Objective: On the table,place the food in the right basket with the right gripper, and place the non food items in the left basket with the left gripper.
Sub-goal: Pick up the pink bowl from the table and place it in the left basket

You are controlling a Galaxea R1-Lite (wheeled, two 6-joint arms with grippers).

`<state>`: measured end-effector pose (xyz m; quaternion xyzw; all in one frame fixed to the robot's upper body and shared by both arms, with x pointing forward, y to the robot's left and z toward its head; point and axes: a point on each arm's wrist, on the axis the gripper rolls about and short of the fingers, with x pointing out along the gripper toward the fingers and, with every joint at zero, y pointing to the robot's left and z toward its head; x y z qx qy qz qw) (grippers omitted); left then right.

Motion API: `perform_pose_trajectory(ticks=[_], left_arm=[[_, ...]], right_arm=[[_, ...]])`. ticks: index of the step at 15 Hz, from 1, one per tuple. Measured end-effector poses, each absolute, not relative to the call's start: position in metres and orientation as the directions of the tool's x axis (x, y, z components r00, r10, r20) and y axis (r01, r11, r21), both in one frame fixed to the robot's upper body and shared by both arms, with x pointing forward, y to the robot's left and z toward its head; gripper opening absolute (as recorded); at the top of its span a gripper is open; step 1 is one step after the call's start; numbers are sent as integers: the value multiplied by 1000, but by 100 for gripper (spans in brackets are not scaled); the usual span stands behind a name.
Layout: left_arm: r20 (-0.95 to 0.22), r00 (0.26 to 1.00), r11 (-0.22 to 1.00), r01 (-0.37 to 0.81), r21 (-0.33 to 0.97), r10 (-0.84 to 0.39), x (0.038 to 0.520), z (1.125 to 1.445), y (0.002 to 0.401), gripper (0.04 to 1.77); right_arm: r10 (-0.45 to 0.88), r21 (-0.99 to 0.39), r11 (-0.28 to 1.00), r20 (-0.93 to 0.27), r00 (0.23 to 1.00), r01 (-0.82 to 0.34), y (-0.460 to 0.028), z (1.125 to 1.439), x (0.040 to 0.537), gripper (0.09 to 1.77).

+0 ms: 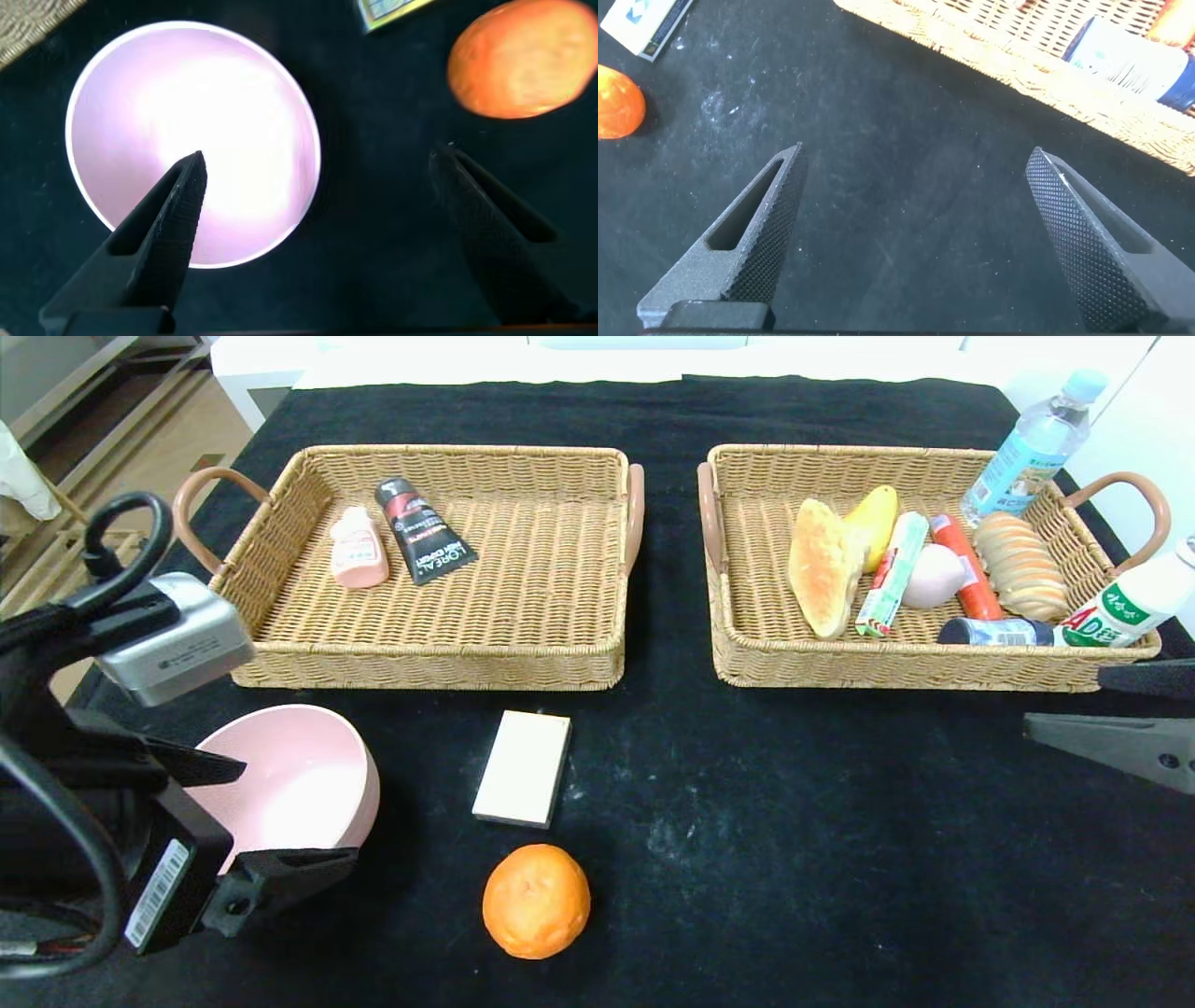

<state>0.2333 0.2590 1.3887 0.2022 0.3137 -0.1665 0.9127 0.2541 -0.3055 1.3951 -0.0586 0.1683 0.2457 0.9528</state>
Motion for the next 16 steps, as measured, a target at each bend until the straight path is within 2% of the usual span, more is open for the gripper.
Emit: perform_pose_trajectory(ticks=[10, 16], left_arm=[[-710, 703, 855, 339, 393, 48, 273, 1358, 240, 172], [-733, 666, 860, 286, 423, 139, 292, 1340, 230, 172]], right_arm=[[452, -28, 870, -354, 819, -492, -305, 1394, 254, 171], [452, -28, 870, -352, 820, -492, -305, 1394, 254, 171]])
